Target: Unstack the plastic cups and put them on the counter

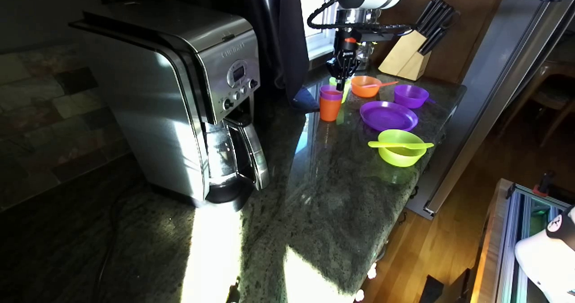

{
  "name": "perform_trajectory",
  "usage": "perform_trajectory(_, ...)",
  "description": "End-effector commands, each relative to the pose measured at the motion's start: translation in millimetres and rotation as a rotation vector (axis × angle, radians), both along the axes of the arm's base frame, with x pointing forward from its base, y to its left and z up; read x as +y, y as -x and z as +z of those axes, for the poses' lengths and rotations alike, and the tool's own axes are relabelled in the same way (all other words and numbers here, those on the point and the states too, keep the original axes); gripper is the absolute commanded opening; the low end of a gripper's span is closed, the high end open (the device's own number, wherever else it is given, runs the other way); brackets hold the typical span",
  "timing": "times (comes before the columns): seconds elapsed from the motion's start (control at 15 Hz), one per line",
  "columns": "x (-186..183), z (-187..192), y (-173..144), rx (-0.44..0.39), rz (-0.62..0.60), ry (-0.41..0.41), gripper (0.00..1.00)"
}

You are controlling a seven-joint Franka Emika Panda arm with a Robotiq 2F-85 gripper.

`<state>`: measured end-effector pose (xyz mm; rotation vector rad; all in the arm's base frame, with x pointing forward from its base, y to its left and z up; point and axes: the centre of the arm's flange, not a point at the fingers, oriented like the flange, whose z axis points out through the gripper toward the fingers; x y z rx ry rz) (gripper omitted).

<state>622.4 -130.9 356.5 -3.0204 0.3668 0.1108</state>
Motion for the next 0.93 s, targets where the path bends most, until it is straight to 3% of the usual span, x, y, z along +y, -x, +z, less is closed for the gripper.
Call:
perform_trajectory(0.0,2.3,2.2,7.7,0.021,-0.007,0.009,0.01)
perform_trajectory(0.87,5.9,55.4,22.9,-0.055,0.009,0.040,0.01)
